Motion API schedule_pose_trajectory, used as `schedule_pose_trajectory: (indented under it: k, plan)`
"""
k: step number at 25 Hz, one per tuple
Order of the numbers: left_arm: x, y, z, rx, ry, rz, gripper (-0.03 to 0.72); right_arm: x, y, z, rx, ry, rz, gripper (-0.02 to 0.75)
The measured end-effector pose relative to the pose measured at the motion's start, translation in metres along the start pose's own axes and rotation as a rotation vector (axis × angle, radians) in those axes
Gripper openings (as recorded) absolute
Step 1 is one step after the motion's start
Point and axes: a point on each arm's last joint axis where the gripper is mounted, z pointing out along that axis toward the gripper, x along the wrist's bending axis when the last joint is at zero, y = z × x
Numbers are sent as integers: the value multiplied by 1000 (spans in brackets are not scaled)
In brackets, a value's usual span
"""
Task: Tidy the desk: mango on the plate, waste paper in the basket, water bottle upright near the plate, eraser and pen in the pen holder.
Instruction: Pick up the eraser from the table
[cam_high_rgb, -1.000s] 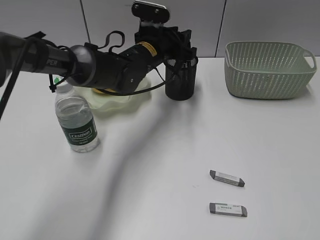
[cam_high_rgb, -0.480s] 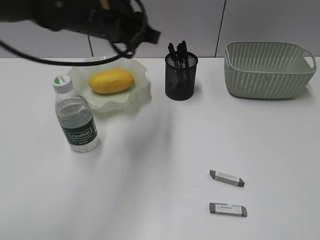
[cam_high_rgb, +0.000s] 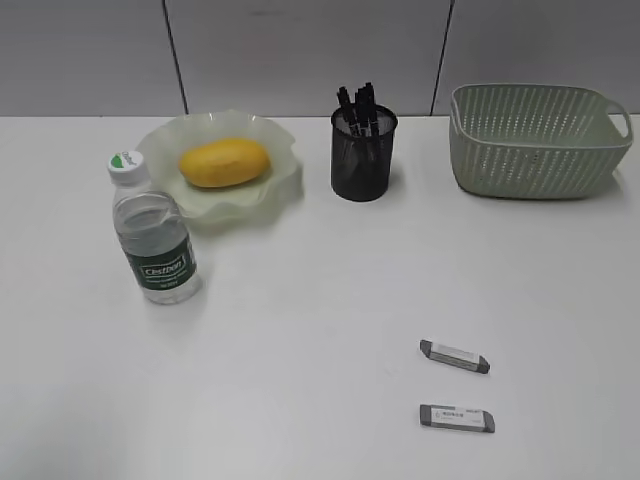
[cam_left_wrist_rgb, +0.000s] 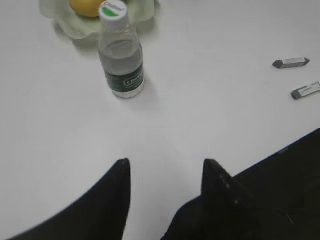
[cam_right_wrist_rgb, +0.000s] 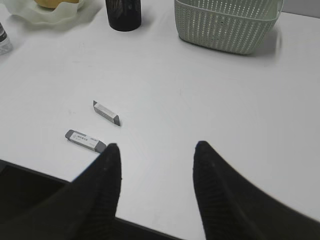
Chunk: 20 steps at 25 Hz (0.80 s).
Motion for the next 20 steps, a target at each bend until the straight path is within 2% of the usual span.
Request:
schedule_pose_trajectory:
  k: [4, 9, 12, 17, 20]
  plan:
    - [14, -54, -39, -149, 43, -3, 358, 0, 0, 0, 0, 0, 0, 380]
    - [24, -98, -51, -295, 54, -39, 359, 0, 0, 0, -1, 0, 0, 378]
    - [26, -105, -53, -342, 60, -59, 359, 0, 0, 0, -3, 5, 3, 378]
    - [25, -105, -52, -344, 61, -67, 359, 5, 19, 9, -7, 45, -27, 368]
    - [25, -105, -52, -345, 61, -68, 359, 8, 41, 52, 119, 52, -68, 363]
